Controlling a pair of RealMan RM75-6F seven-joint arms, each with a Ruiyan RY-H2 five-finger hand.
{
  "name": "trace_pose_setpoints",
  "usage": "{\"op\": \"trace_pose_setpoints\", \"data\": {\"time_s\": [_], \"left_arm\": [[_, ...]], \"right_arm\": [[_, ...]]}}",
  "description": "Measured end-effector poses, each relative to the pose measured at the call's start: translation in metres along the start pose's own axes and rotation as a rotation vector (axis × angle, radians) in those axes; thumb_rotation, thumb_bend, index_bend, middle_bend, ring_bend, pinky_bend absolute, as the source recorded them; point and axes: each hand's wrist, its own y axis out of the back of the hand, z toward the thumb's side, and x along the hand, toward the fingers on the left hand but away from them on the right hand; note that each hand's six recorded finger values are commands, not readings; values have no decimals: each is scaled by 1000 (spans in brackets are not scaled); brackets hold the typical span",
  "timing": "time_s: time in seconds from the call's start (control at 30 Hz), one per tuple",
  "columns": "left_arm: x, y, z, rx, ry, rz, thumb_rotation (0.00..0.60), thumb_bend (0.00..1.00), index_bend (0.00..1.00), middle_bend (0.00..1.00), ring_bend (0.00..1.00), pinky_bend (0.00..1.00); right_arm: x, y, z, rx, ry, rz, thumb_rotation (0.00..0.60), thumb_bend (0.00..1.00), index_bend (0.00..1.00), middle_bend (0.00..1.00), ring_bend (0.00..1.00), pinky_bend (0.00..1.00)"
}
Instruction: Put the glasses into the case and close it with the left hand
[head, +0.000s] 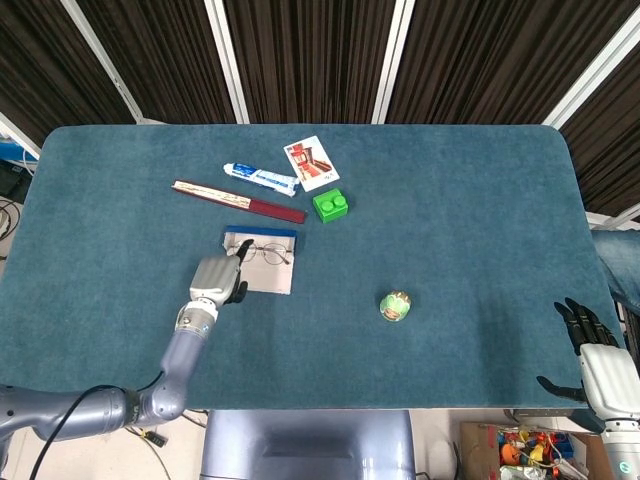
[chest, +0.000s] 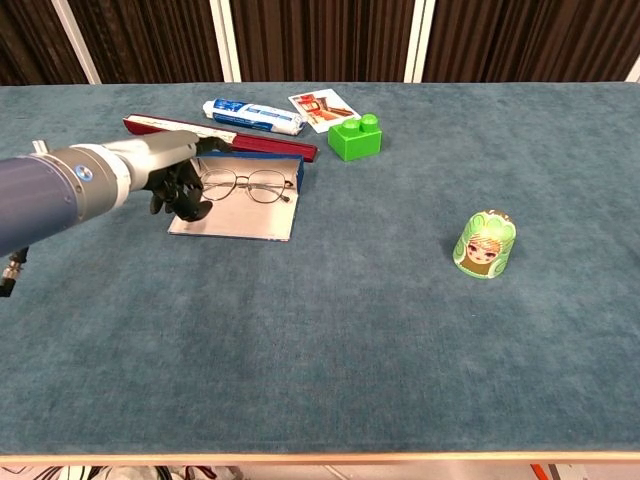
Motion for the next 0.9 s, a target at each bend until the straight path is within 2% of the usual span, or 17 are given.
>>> {"op": "trace_pose_setpoints", "data": {"time_s": [0.3,0.9], "left_arm": [[5,-12,5,15,7,-20,600,528,0,744,673,664],[12,-21,3,22,35,-36,600,527,0,743,673,664]], "right_arm": [[0,0,0,0,-1,0,600,95,0,0,0,169],[0,0,-1,3,-3,0,600,95,0,0,0,169]]}}
